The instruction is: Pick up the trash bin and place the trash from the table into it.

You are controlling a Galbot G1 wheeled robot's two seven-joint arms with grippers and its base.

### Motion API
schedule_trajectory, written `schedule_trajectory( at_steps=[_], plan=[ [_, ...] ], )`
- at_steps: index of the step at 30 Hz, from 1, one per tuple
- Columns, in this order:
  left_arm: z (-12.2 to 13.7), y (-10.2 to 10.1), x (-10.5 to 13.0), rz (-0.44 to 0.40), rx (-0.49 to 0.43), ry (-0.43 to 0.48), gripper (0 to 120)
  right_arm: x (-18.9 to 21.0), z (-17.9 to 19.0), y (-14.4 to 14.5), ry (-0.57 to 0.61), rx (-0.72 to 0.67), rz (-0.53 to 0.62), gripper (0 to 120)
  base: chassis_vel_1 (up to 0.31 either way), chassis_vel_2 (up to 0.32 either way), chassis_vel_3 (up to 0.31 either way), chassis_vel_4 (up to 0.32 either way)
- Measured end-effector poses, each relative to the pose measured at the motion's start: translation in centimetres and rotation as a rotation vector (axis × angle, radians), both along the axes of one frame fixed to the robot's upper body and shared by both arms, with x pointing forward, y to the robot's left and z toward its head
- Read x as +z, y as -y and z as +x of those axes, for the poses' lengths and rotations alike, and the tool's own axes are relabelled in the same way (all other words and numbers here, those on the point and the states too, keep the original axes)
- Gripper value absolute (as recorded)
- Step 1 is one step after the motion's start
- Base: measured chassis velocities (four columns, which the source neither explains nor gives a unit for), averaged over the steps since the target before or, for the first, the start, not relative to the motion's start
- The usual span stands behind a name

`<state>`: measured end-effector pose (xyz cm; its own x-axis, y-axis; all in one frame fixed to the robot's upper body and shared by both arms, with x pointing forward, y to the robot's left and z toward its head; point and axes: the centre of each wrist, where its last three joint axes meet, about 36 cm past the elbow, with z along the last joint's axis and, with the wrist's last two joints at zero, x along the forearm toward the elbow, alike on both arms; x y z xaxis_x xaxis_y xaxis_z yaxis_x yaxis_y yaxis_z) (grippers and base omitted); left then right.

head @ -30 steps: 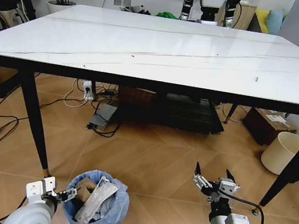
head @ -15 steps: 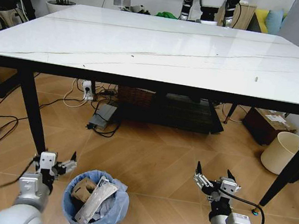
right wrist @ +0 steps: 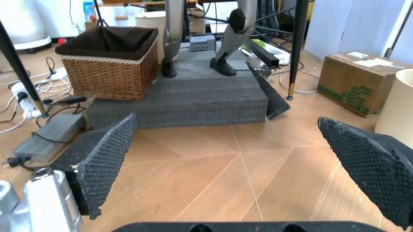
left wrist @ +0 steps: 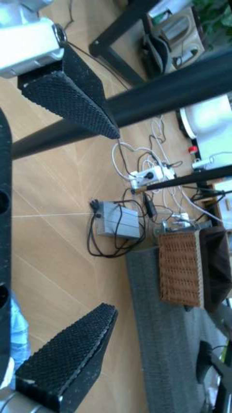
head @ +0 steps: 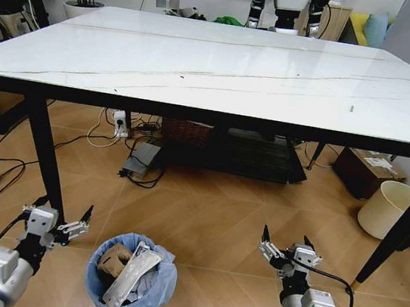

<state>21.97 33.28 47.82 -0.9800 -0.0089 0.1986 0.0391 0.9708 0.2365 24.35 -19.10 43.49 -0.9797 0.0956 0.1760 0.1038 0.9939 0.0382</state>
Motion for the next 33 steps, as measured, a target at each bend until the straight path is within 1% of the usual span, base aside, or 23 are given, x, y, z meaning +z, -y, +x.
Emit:
schedule_trajectory(
  at_steps=[2, 4, 8, 11, 12, 14, 18, 21, 33],
  plan=[
    [-0.1, 0.3, 0.5, -0.013, 0.011, 0.004, 100, 0.0, -0.1, 0.1, 0.009, -0.010, 0.000, 100, 0.000, 0.000, 0.000, 0.000],
    [0.3, 0.6, 1.2, -0.032, 0.023, 0.010, 100, 0.1, -0.1, 0.9, 0.035, -0.011, -0.004, 100, 0.000, 0.000, 0.000, 0.000],
    [0.8, 1.1, 1.6, -0.063, 0.026, 0.002, 100, 0.2, -0.2, 2.2, 0.068, 0.015, 0.024, 100, 0.000, 0.000, 0.000, 0.000],
    [1.1, 1.7, 1.7, -0.080, 0.014, -0.013, 100, -0.2, -0.9, 3.9, 0.108, 0.096, 0.046, 100, 0.000, 0.000, 0.000, 0.000],
    [1.1, 1.7, 1.7, -0.080, 0.014, -0.013, 100, -0.2, -0.9, 3.9, 0.108, 0.096, 0.046, 100, 0.000, 0.000, 0.000, 0.000],
    [1.2, 2.2, 1.7, -0.078, 0.001, -0.015, 100, -0.3, -1.2, 4.5, 0.120, 0.138, 0.047, 100, 0.000, 0.000, 0.000, 0.000],
    [1.0, 3.4, 1.8, -0.088, -0.008, -0.026, 100, -0.1, -1.3, 4.4, 0.112, 0.134, 0.051, 100, 0.000, 0.000, 0.000, 0.000],
    [0.9, 3.7, 1.7, -0.082, -0.001, -0.027, 100, -0.1, -1.4, 4.2, 0.100, 0.108, 0.045, 100, 0.000, 0.000, 0.000, 0.000],
    [0.9, 4.0, 1.7, -0.079, 0.004, -0.028, 100, -0.1, -1.4, 4.0, 0.091, 0.086, 0.036, 100, 0.000, 0.000, 0.000, 0.000]
  ],
)
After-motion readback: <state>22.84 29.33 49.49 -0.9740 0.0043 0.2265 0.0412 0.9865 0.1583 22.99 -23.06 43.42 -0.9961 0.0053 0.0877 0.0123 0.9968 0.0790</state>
